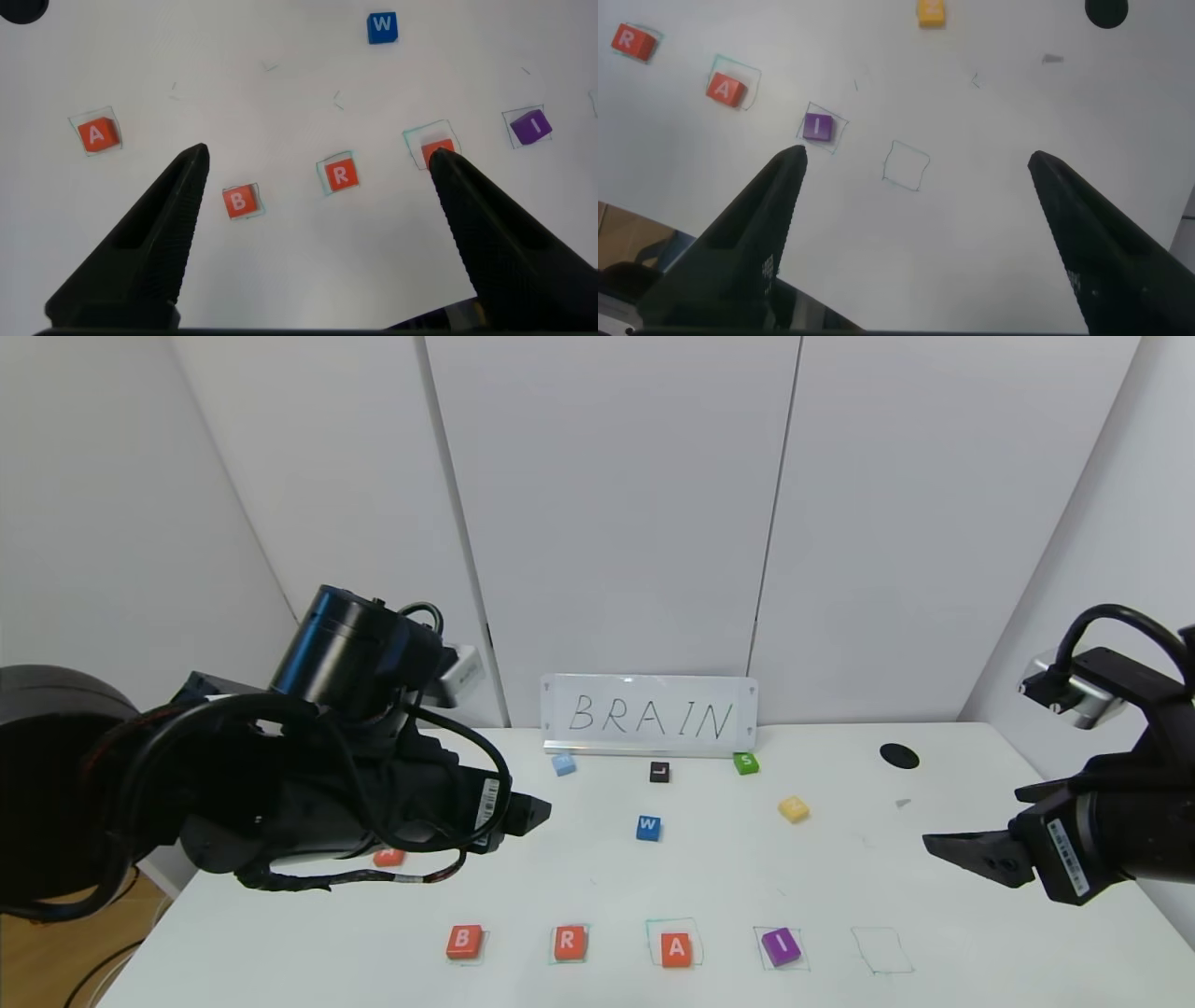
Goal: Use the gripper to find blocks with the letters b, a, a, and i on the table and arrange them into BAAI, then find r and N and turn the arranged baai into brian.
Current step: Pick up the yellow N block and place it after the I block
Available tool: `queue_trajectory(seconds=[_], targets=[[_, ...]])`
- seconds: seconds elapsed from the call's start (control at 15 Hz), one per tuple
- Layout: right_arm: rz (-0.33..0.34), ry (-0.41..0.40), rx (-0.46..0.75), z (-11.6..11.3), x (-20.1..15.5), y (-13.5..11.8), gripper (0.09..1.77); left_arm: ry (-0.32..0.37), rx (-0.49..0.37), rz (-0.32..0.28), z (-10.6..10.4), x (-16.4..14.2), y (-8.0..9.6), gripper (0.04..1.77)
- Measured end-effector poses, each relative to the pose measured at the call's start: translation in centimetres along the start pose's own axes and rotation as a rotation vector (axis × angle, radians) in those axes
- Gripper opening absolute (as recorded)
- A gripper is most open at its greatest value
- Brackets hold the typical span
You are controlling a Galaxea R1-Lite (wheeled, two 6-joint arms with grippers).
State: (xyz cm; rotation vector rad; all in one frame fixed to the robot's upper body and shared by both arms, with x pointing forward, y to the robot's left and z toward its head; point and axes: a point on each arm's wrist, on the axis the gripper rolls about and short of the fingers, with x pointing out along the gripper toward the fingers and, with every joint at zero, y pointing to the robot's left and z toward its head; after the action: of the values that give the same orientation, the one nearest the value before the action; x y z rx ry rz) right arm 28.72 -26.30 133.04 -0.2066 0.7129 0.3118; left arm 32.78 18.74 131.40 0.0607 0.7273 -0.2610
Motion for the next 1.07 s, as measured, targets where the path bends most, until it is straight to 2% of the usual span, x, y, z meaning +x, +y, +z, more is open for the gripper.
queue_trajectory(seconds=[0.33, 0.47, 0.67, 0.93, 1.07], targets=[[-0.038, 0.013, 0.052, 0.2, 0.6, -1.0, 1.71, -0.040, -0.022, 0.002, 1.2, -0.7, 2.1, 1.69], [-0.057, 0.020, 0.070, 0.7, 1.3, -1.6, 1.71, -0.059, -0.039, -0.003, 1.7, -1.2, 3.2, 1.70], [-0.071, 0.017, 0.094, 2.1, 2.4, -2.4, 1.71, -0.085, -0.036, 0.020, 2.2, -1.9, 5.0, 1.70], [-0.078, 0.031, 0.120, 3.4, 3.9, -2.8, 1.71, -0.074, -0.019, -0.070, 2.0, -3.2, 6.0, 1.70], [-0.087, 0.040, 0.133, 4.0, 4.9, -2.9, 1.71, -0.089, 0.009, -0.073, 1.9, -3.9, 6.4, 1.71]])
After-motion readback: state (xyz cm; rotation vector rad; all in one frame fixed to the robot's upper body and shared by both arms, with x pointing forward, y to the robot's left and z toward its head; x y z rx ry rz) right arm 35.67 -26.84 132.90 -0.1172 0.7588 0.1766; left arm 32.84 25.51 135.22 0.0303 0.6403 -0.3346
